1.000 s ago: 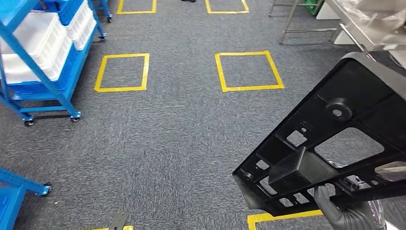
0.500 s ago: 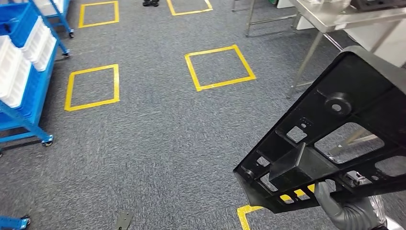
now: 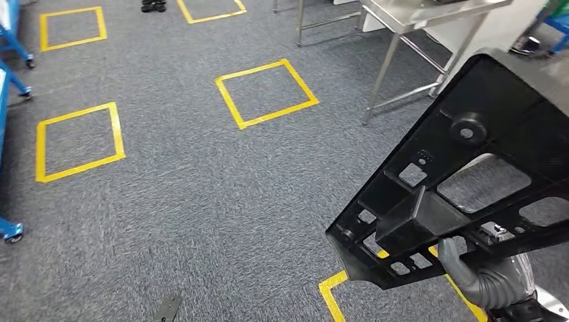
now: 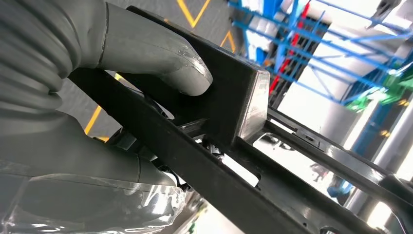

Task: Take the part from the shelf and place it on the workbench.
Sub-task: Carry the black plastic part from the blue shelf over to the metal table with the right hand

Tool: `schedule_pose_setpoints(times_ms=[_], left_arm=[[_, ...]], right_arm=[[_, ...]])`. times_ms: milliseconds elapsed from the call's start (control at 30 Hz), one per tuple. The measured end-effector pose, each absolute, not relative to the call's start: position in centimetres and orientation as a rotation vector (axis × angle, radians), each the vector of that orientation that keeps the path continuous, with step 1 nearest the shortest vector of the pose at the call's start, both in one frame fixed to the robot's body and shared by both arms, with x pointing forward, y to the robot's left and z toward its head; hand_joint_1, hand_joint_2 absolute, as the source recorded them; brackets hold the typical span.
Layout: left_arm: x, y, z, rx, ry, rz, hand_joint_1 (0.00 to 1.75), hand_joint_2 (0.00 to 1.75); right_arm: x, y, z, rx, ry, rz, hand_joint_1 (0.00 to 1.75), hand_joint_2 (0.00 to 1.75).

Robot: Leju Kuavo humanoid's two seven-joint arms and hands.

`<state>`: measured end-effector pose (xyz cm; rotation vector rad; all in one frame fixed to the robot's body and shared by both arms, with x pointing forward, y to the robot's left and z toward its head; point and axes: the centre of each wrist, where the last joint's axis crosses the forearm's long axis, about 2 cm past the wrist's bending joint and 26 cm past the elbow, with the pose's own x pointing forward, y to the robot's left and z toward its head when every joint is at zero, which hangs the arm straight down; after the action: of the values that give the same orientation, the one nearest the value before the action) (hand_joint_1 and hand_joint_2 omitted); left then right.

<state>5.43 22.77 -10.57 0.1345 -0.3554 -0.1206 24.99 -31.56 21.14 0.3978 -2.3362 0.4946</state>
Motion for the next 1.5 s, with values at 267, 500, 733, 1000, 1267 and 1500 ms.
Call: schedule_pose_setpoints(times_ms=[267,500,733,1000,1267,1500], left_arm=[[5.5,22.7,-10.5,0.132,-0.354,-0.120,0.00,1.75],[5.5,22.5,-10.5,0.130,-0.353,-0.119,0.00,1.75],[5.3,22.6,-10.6,0.130,-0.350,-0.120,0.00,1.75],[5.3,22.6,-10.6,0.130,-0.348,-0.119,0.00,1.75],[5.4,22.6,-10.5,0.128,-0.343,-0.118,0.00,1.75],[5.5,22.5,-10.5,0.124,-0.341,-0.118,0.00,1.75]], right_arm=[[25.4,-31.5,21.5,0.396,-2.338,0.498,1.75,1.75],[25.6,-31.4,21.7,0.400,-2.345,0.495,1.75,1.75],[25.5,-31.2,21.6,0.402,-2.336,0.491,1.75,1.75],[25.5,-31.1,21.6,0.402,-2.336,0.488,1.75,1.75],[25.6,-31.1,21.7,0.400,-2.336,0.489,1.75,1.75],[25.9,-31.0,22.1,0.399,-2.339,0.494,1.75,1.75]])
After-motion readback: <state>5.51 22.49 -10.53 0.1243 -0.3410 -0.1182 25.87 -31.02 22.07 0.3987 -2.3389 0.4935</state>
